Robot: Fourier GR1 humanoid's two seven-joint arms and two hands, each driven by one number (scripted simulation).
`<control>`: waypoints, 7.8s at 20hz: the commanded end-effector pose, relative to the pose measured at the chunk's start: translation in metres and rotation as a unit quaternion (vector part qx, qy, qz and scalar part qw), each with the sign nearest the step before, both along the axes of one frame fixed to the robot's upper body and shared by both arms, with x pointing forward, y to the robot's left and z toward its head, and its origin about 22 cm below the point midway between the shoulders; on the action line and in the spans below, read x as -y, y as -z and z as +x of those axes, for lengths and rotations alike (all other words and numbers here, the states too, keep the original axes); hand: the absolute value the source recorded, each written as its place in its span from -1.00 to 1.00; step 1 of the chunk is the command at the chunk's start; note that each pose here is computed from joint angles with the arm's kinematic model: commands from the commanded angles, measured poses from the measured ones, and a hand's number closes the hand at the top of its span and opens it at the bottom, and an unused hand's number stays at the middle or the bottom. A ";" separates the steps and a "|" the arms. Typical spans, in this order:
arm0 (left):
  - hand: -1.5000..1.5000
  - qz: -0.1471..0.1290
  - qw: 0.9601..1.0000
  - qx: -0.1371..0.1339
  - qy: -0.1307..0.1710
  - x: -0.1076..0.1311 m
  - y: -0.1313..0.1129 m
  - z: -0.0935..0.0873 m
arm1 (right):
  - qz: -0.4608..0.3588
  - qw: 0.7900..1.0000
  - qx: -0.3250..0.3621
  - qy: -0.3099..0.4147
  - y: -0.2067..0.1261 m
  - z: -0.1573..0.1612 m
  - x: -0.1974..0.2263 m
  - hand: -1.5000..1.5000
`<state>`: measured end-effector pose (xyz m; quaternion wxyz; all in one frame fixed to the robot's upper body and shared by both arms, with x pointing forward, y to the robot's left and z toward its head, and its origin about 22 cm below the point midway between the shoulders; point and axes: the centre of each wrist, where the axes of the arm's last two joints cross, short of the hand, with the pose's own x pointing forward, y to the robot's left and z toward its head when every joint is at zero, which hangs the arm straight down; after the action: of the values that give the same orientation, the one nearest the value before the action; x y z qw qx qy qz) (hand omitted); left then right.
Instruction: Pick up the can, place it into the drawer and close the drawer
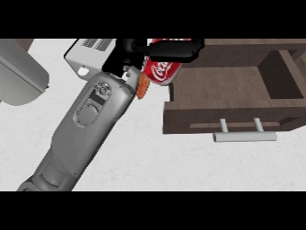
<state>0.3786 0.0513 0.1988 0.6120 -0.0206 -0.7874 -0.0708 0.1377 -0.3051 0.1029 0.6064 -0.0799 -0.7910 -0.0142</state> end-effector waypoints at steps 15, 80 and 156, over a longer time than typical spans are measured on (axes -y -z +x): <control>1.00 0.041 0.999 -0.011 -0.013 0.073 -0.043 0.027 | -0.005 1.000 -0.002 -0.015 -0.002 0.014 0.004 -1.00; -1.00 0.030 0.991 0.006 -0.129 0.067 0.021 0.044 | -0.312 0.943 0.114 -0.030 -0.052 0.047 -0.029 -1.00; -1.00 0.056 0.990 -0.030 -0.126 -0.117 0.037 -0.021 | -0.505 0.844 0.069 0.167 0.005 0.326 -0.110 -1.00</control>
<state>0.3586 0.1545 0.1663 0.6421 0.1005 -0.7589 -0.0406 0.4520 -0.2185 0.0663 0.4100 -0.5365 -0.6545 0.3401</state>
